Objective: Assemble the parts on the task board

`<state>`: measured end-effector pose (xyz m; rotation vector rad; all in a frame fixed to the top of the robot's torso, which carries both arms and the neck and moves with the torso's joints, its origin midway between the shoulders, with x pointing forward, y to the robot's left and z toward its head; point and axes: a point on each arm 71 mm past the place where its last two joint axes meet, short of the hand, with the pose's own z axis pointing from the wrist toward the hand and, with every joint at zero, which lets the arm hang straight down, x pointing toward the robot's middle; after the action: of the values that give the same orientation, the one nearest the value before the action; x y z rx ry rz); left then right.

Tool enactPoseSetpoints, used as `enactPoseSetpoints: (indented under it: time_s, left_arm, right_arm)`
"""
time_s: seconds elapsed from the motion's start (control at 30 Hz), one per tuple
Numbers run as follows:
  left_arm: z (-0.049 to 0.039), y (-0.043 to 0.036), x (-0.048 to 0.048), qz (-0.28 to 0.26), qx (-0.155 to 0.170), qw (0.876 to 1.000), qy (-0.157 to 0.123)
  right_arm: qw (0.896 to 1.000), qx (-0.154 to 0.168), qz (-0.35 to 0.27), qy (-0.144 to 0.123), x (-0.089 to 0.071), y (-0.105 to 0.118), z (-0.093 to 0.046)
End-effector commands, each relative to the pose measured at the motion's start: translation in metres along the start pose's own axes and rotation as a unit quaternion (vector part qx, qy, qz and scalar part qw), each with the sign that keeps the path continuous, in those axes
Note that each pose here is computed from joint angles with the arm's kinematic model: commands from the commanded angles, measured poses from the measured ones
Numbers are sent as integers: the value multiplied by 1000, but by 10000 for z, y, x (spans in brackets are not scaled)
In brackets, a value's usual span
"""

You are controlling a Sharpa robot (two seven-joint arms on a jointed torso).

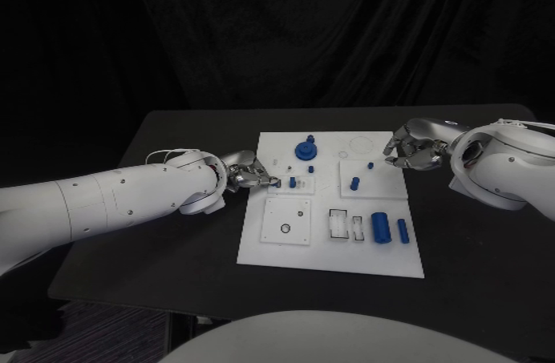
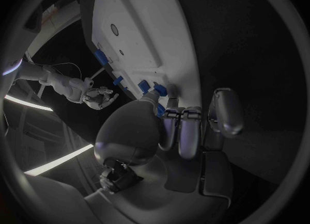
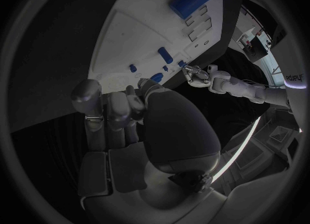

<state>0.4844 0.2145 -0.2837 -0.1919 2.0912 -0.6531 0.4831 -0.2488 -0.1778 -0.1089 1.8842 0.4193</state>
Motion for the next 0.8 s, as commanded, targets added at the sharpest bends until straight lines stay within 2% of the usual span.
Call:
enactPoseSetpoints:
  time_s: [0.03, 0.33, 0.8]
  left_arm:
    - [-9, 85, 139, 5, -18, 999, 40]
    - [-9, 84, 116, 3, -7, 1000, 27]
    - [-46, 63, 57, -2, 34, 999, -9]
  right_arm:
    - [1000, 9, -3, 8, 22, -19, 0]
    - [1000, 9, -3, 10, 29, -21, 2]
    - [1000, 11, -3, 11, 32, -28, -1]
